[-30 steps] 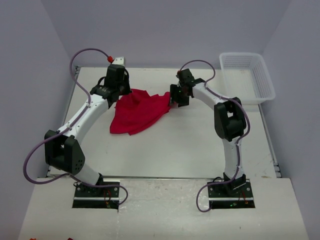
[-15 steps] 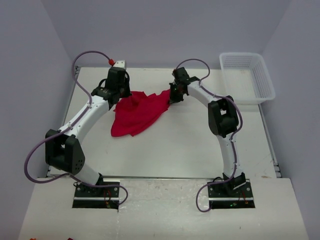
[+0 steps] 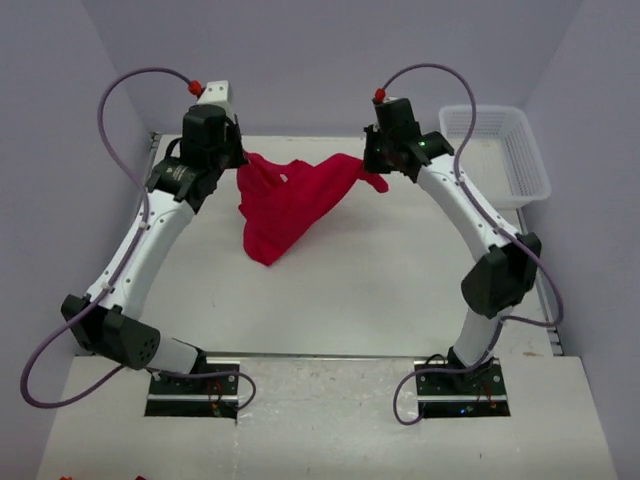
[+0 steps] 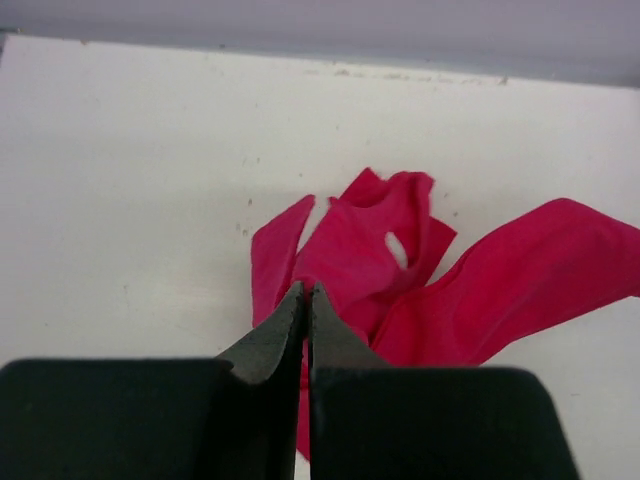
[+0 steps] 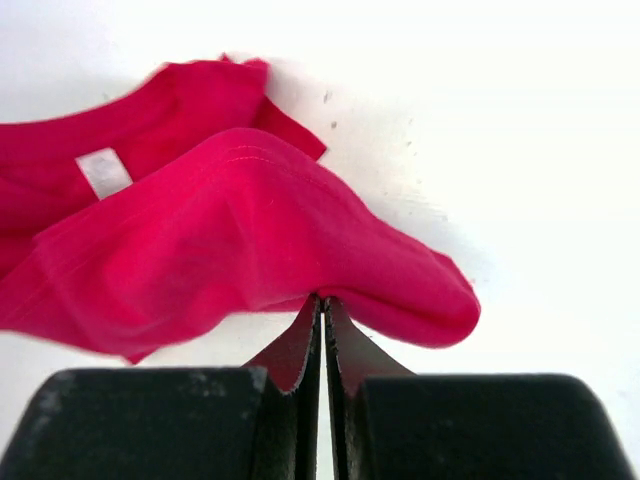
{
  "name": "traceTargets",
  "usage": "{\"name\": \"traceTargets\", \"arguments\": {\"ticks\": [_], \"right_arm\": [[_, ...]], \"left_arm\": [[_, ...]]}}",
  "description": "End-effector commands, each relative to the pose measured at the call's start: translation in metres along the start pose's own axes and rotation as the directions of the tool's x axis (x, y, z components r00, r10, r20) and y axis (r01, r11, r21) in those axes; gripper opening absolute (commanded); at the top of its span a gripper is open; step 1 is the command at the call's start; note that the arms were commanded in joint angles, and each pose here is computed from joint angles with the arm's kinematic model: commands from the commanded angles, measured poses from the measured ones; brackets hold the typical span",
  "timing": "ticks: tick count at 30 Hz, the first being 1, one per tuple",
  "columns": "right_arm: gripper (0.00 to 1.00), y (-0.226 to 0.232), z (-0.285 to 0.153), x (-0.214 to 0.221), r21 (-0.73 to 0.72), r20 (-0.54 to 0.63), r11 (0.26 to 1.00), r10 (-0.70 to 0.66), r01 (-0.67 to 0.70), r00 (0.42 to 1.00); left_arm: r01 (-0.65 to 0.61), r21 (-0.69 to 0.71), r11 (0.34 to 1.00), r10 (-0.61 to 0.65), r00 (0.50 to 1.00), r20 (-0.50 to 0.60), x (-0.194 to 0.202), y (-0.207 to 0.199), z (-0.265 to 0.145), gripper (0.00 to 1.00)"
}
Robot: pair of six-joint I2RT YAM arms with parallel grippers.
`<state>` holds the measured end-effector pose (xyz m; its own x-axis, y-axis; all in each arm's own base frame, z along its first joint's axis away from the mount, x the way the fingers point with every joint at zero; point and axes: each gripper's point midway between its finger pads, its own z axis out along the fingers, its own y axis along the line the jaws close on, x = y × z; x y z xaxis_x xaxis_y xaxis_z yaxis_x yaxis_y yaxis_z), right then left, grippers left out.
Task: Fold and stack the t-shirts
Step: Flatten out the tshirt
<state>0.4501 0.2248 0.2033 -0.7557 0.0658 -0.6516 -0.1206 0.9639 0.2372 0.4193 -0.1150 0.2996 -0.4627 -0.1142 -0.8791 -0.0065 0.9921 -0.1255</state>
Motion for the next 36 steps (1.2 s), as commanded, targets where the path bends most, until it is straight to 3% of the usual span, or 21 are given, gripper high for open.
{"name": "traceTargets", "arguments": {"ticks": [1,5,9,22,27,36], "right_arm": [[0.0,-0.014,-0.078,-0.027,0.065,0.136,0.997,-0.047,0.038,0.99],[0.0,-0.033,-0.123,-0.027,0.15,0.167,0.987,-0.075,0.05,0.983],[0.0,-0.037,-0.164,-0.027,0.137,0.218,0.99,-0.067,0.038,0.974],[0.0,-0.055,-0.277,0.007,0.116,0.334,0.993,-0.042,0.003,0.942],[0.0,-0.049,-0.319,0.01,0.048,0.413,0.999,-0.028,0.009,0.91],[0.0,-0.028,-0.404,0.007,-0.159,0.551,0.983,0.007,0.096,0.834]], "left_arm": [[0.005,0.031,1.0,-0.011,0.98,0.201,-0.075,0.002,-0.069,0.0],[0.006,0.041,0.999,-0.018,0.961,0.276,-0.106,0.007,-0.113,0.0],[0.009,0.06,0.998,-0.029,0.945,0.327,-0.125,0.01,-0.148,0.0],[0.017,0.187,0.982,-0.098,0.896,0.433,-0.148,0.014,-0.246,0.0],[-0.011,0.288,0.958,-0.143,0.848,0.51,-0.168,0.008,-0.301,0.0],[-0.113,0.462,0.88,-0.262,0.695,0.669,-0.2,-0.003,-0.401,0.0]]}}
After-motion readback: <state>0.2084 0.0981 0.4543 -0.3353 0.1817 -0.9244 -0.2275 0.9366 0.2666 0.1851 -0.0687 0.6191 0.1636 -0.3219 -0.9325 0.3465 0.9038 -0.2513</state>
